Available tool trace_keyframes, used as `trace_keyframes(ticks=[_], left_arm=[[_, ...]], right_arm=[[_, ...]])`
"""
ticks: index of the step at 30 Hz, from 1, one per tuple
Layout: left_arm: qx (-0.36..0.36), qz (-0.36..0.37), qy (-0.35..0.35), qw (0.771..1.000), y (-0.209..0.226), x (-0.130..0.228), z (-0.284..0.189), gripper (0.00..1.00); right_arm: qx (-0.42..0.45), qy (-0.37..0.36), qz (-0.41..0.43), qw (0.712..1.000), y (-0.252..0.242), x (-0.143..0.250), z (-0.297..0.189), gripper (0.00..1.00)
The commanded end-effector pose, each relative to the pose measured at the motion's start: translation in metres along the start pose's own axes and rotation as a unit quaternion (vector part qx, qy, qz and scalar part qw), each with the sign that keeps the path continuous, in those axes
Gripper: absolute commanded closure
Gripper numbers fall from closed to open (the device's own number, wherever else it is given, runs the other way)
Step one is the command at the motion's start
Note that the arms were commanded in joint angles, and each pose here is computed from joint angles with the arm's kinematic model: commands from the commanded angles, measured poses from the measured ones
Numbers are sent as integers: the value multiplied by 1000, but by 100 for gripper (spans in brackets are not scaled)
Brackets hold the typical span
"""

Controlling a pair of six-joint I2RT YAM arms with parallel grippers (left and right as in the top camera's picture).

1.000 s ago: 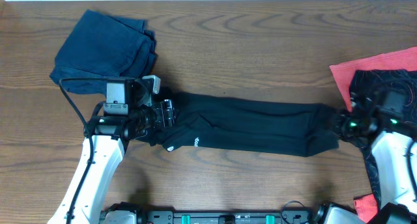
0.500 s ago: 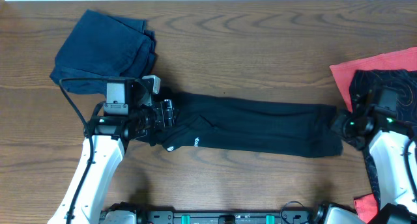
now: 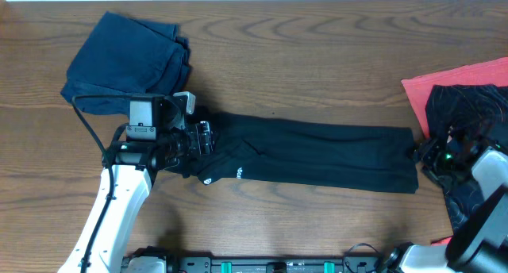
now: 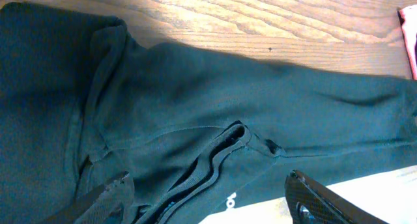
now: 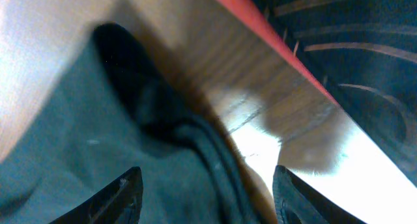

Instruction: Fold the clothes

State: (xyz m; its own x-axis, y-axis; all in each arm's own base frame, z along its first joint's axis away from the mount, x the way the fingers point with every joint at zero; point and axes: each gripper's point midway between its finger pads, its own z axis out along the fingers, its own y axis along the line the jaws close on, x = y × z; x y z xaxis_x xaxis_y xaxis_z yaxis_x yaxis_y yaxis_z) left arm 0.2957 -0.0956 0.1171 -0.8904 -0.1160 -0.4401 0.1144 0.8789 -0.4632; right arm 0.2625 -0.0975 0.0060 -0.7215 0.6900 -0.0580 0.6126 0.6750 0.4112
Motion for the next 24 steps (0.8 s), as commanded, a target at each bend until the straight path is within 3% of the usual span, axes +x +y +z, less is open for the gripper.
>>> trace_keyframes(ticks=[1,6,11,16,24], left_arm=[[4,6,-9,1000,-3,-7,-4,24],[4,6,-10,1000,-3,-8,-4,24],[4,6,-10,1000,-3,-8,-4,24],[4,6,-10,1000,-3,-8,-4,24],[4,6,-10,1000,-3,-8,-4,24]], right_arm=[[-64,41,-25,997,11,10,17,38],[-113,95,-50,988,14,28,45,46],[-88,111,-47,989,2,35,51,60],[-54,91,-47,993,-6,27,40,86],[-13,-4,-47,999,5,0,-9,99]])
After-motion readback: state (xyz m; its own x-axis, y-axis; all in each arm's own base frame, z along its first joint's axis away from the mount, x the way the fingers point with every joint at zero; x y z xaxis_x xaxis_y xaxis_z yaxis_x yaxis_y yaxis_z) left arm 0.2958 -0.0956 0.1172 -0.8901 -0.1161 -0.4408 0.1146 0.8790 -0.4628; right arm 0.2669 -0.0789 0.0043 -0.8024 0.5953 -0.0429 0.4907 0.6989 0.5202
